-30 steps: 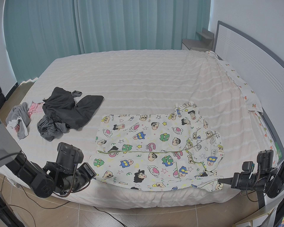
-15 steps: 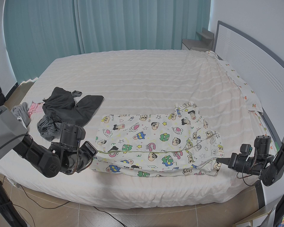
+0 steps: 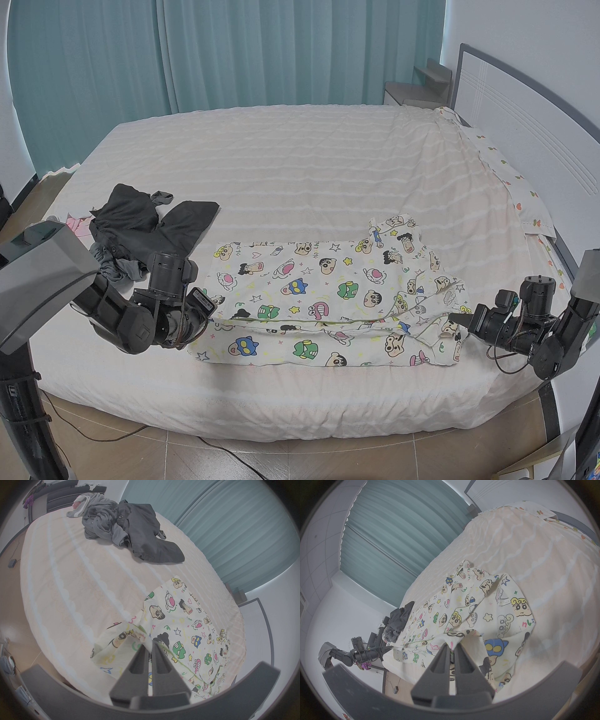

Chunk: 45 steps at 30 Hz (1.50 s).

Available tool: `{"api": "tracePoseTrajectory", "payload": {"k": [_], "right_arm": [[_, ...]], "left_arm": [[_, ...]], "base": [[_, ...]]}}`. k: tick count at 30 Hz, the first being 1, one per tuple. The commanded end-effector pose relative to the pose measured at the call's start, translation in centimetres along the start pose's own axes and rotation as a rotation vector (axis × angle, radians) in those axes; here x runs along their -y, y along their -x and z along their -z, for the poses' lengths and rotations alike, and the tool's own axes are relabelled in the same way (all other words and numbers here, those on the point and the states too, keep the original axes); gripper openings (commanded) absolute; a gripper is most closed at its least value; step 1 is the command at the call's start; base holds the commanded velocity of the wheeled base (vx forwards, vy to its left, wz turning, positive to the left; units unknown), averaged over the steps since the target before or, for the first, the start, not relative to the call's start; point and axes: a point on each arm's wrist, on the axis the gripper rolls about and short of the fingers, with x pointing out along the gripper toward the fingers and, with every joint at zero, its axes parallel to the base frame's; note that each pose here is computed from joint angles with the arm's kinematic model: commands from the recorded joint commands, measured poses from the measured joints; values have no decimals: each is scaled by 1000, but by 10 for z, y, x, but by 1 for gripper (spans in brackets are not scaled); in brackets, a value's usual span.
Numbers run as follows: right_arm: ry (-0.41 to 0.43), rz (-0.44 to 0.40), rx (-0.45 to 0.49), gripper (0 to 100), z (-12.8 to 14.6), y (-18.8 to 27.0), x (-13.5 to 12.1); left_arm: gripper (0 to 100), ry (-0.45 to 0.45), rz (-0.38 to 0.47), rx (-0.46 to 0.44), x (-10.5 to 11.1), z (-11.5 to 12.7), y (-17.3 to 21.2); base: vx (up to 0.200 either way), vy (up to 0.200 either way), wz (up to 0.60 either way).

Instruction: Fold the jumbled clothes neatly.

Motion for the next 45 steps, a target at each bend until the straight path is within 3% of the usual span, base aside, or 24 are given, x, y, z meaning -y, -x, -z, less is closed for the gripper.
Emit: {"api": "tracePoseTrajectory", "payload": {"k": [1,14,15,17,18,28,31,36,40,42,43,45], "right_arm": [[-21,12,-3,0,5,-12,10],[-70,5,28,0,11,-30,28],[-69,5,33,0,10,-32,30],[-71,7,35,0,10,-33,31],[-71,8,36,100,9,-33,32],[-68,30,93,100,-2,-26,33],[-55,51,173,100,-19,-10,26],[-54,61,198,100,-21,12,14],[-161,53,169,100,-2,30,-10],[-194,47,169,100,0,30,-15],[-253,45,171,100,4,28,-23],[-285,61,143,100,18,17,-31]], "left_arm": [[0,-3,-14,-9,1,3,-17],[0,10,-13,0,11,-2,-43],[100,10,-15,0,11,-2,-45],[100,11,-19,-1,9,-1,-48],[100,10,-22,-3,9,0,-49],[100,50,-1,29,13,-10,-45],[100,85,45,73,21,-34,-21],[100,110,95,81,20,-53,15],[100,128,190,-13,-2,-60,83],[100,127,201,-36,-7,-57,91],[100,125,207,-76,-19,-50,106],[100,128,216,-150,-37,-37,125]], "base": [[0,0,0],[0,0,0],[0,0,0],[0,0,0],[0,0,0],[0,0,0],[0,0,0],[0,0,0],[0,0,0],[0,0,0],[0,0,0],[0,0,0]]}}
